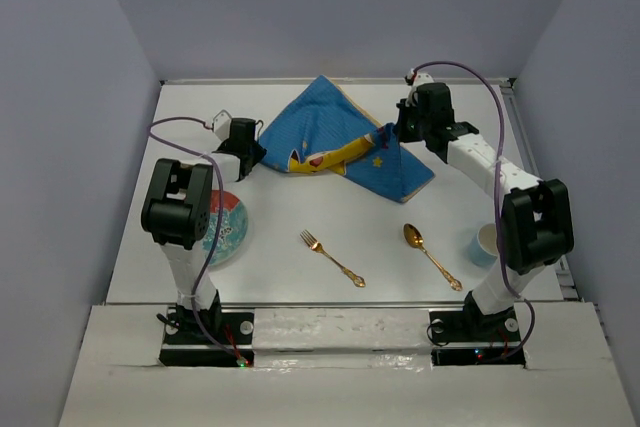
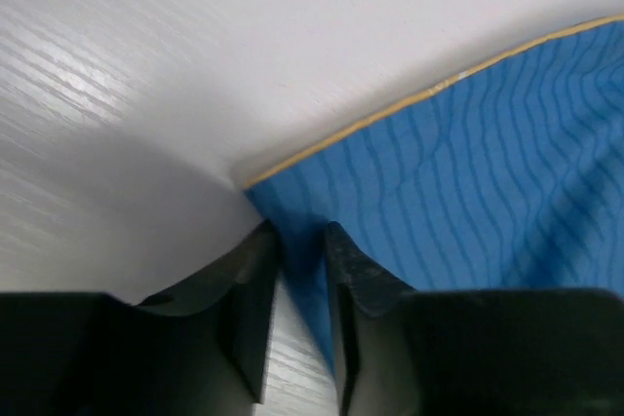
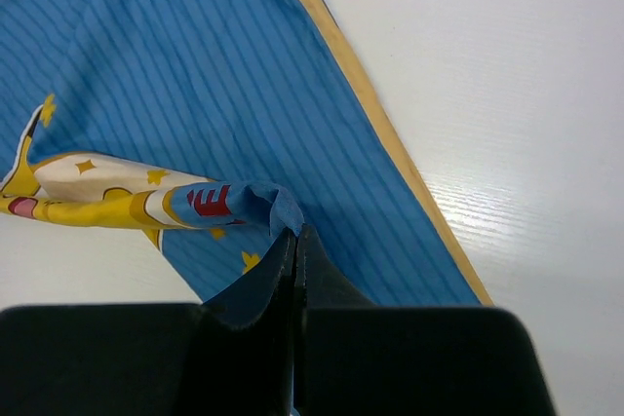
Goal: Set the dinner table for one person
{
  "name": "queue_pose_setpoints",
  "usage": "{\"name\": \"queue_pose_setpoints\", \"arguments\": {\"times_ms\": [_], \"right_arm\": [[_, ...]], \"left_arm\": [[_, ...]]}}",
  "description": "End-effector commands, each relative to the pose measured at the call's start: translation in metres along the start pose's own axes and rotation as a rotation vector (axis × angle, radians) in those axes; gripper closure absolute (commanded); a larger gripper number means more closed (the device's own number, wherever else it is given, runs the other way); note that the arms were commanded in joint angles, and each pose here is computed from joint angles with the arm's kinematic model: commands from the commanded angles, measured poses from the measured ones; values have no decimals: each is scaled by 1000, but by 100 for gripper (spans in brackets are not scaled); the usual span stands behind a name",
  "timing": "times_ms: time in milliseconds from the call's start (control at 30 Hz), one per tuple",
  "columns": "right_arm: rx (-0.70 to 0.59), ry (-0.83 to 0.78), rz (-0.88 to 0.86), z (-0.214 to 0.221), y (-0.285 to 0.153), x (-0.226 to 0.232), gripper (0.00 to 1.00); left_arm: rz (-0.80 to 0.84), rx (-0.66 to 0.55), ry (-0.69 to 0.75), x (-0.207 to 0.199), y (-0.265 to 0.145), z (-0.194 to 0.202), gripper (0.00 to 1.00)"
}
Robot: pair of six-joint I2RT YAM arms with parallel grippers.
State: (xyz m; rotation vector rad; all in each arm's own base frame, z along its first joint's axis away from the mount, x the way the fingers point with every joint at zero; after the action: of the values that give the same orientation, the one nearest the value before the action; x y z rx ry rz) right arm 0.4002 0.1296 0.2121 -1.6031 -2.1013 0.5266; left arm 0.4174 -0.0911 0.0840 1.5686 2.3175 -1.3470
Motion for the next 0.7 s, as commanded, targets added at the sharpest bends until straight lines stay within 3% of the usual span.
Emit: {"name": "queue_pose_setpoints", "arguments": {"times_ms": [0, 33, 67, 233, 367, 567, 633, 667], "right_arm": [[-98, 16, -8, -21, -14, -2, 100], [-98, 18, -7, -21, -14, -2, 100], [-100, 25, 4, -20, -15, -3, 100], [-158, 69, 62, -34, -30, -17, 100], [-237, 96, 97, -61, -45, -28, 100], [-366, 95, 160, -141, -44, -55, 100], [-352, 94, 205, -157, -30, -74, 100], [-466, 78, 211, -203, -53, -75, 100]], "left_arm": [[-9, -42, -19, -6, 5, -12, 72], [-7, -43, -18, -7, 6, -13, 83], [-3, -45, -17, -7, 6, -16, 100], [107, -117, 11, -28, -22, -45, 100], [264, -277, 1, -58, -88, -95, 100], [431, -410, 11, -106, -146, -154, 100], [480, -443, 18, -132, -160, -180, 100], [499, -459, 27, -141, -166, -190, 100]]}}
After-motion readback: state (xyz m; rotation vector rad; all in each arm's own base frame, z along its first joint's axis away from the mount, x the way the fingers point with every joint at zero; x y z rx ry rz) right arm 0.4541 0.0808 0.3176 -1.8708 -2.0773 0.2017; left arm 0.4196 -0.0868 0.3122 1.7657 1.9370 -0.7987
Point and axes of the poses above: each gripper's point midway between its finger pads, its own y axis out along the fingers, its own x axis along the line the jaws close on, z = x × y, the point moved 8 cm from there along -y, back along the fingers, and after that the axes turned 2 degrees about -y, right-handed, at the moved point
